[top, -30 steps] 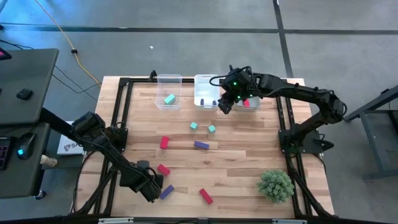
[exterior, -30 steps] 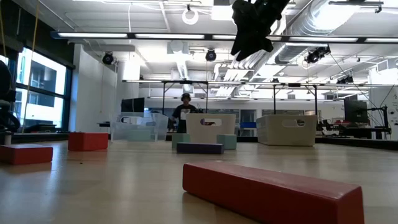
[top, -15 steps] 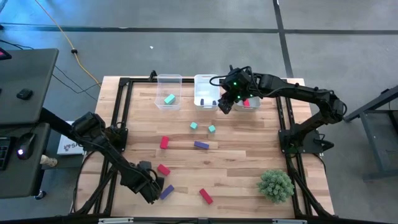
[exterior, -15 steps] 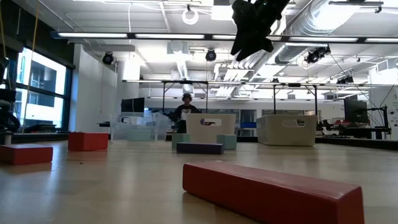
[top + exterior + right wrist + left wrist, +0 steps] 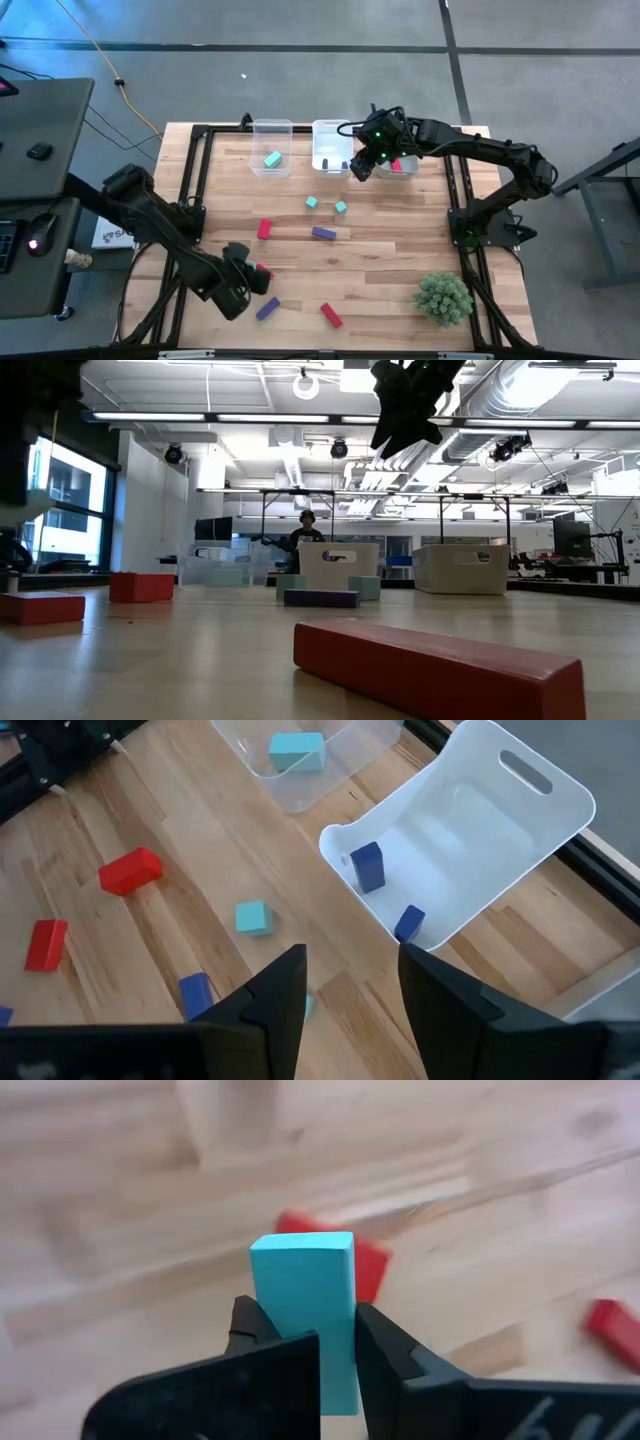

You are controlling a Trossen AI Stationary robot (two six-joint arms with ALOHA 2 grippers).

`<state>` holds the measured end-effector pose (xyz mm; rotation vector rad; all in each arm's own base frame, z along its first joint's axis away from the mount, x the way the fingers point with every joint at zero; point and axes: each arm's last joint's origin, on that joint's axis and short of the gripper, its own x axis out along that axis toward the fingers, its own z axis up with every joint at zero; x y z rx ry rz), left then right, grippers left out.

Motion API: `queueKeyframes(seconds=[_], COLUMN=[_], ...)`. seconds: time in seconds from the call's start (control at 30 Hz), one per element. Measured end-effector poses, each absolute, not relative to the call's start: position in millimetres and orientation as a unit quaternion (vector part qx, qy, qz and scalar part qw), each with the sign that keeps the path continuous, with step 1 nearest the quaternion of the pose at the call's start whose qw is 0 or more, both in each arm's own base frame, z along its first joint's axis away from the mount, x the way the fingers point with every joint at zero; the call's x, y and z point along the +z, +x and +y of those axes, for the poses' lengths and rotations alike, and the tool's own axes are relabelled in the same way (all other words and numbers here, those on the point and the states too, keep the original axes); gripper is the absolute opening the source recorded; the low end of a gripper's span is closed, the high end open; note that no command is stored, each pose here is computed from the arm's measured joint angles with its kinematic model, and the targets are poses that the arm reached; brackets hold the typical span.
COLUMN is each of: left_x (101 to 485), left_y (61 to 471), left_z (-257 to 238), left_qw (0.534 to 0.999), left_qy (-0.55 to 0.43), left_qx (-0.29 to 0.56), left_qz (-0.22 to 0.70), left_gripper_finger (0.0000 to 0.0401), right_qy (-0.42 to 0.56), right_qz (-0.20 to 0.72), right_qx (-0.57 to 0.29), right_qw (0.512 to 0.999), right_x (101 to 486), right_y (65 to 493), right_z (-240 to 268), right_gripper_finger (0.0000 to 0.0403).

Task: Sort & place blocks by color
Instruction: Put the light blue block into the transparent bin

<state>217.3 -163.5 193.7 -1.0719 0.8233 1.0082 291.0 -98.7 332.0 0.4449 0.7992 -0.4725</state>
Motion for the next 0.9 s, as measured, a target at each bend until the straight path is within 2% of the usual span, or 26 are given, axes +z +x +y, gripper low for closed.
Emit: queueKeyframes(seconds=[0.43, 0.67, 0.9], left_x=[254, 271, 279], left_y=[208, 213, 213], left_z=[-101, -50, 5], left_qw=[0.772, 0.79, 0.777], left_qy=[-0.377, -0.312, -0.273], left_qx=[0.408, 0.421, 0.464], left_qz=[0.31, 0.318, 0.328], left_gripper_finger=[0.0, 0.0, 0.0], right_qy=[0.209, 0.209, 0.206], right_qz=[0.376, 0.376, 0.377], right_qx=[-0.262, -0.262, -0.261], right_qw=[0.864, 0.864, 0.865], right_x=[332, 332, 332], right_y=[290, 290, 290], right_z=[-101, -101, -101], right_gripper_finger=[0.0149, 0.0149, 0.0149])
